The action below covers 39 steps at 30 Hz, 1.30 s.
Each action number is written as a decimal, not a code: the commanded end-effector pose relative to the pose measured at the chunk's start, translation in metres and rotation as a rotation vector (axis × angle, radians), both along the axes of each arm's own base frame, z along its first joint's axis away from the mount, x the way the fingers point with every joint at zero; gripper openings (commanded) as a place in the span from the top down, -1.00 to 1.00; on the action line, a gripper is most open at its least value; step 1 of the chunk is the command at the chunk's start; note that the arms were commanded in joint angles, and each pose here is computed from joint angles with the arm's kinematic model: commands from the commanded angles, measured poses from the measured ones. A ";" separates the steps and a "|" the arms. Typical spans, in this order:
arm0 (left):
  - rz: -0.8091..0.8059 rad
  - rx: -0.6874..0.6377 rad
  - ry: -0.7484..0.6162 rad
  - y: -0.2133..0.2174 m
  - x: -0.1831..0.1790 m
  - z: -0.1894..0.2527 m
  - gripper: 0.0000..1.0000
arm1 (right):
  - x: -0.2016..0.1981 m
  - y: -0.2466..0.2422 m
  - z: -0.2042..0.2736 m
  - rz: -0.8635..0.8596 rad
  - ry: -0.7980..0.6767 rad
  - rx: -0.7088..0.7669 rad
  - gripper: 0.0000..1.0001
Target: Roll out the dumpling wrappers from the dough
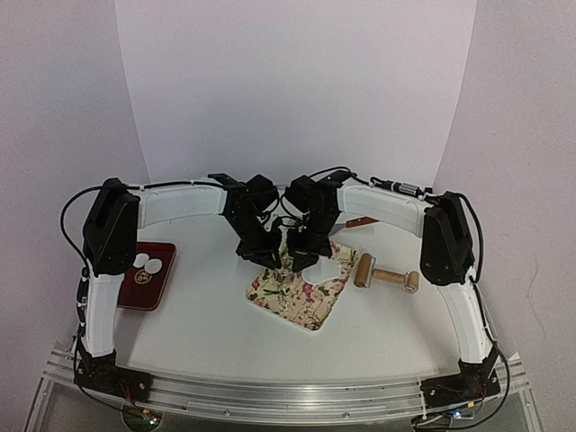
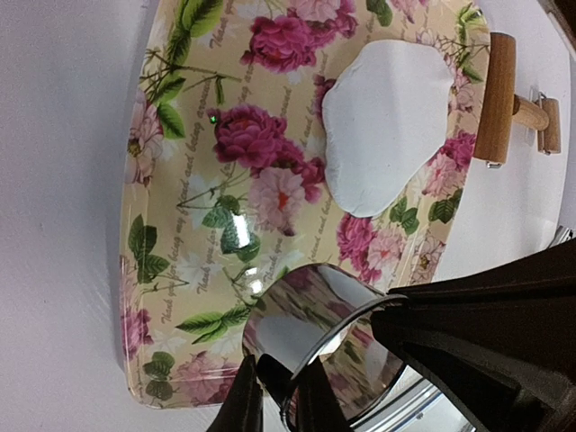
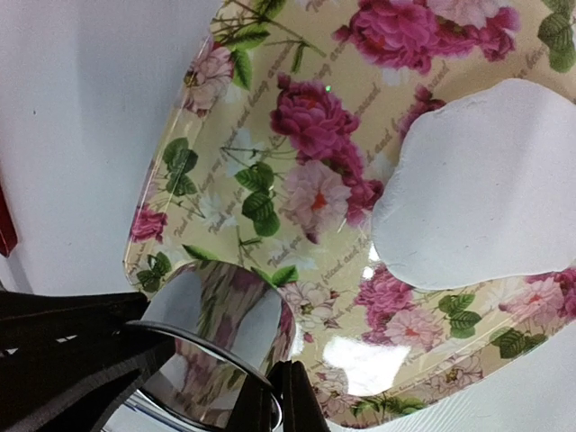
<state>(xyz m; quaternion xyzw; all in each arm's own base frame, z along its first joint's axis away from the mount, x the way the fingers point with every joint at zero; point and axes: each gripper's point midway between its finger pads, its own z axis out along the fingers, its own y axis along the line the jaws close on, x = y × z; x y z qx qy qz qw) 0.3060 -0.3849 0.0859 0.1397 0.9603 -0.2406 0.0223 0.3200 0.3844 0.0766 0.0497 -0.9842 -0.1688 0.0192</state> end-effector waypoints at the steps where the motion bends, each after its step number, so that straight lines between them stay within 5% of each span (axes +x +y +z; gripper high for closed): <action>1: -0.013 -0.055 -0.068 -0.006 0.013 0.027 0.62 | 0.008 -0.020 0.006 -0.027 -0.056 -0.108 1.00; 6: -0.030 -0.111 -0.151 -0.009 0.019 0.049 -0.01 | 0.021 -0.049 0.009 -0.112 -0.095 -0.198 1.00; 11: -0.050 -0.158 -0.215 -0.012 0.023 0.065 -0.29 | 0.032 -0.081 0.007 -0.161 -0.120 -0.276 1.00; 39: -0.026 -0.207 -0.157 -0.023 0.056 0.049 -0.24 | 0.048 -0.084 -0.029 -0.122 -0.055 -0.260 1.00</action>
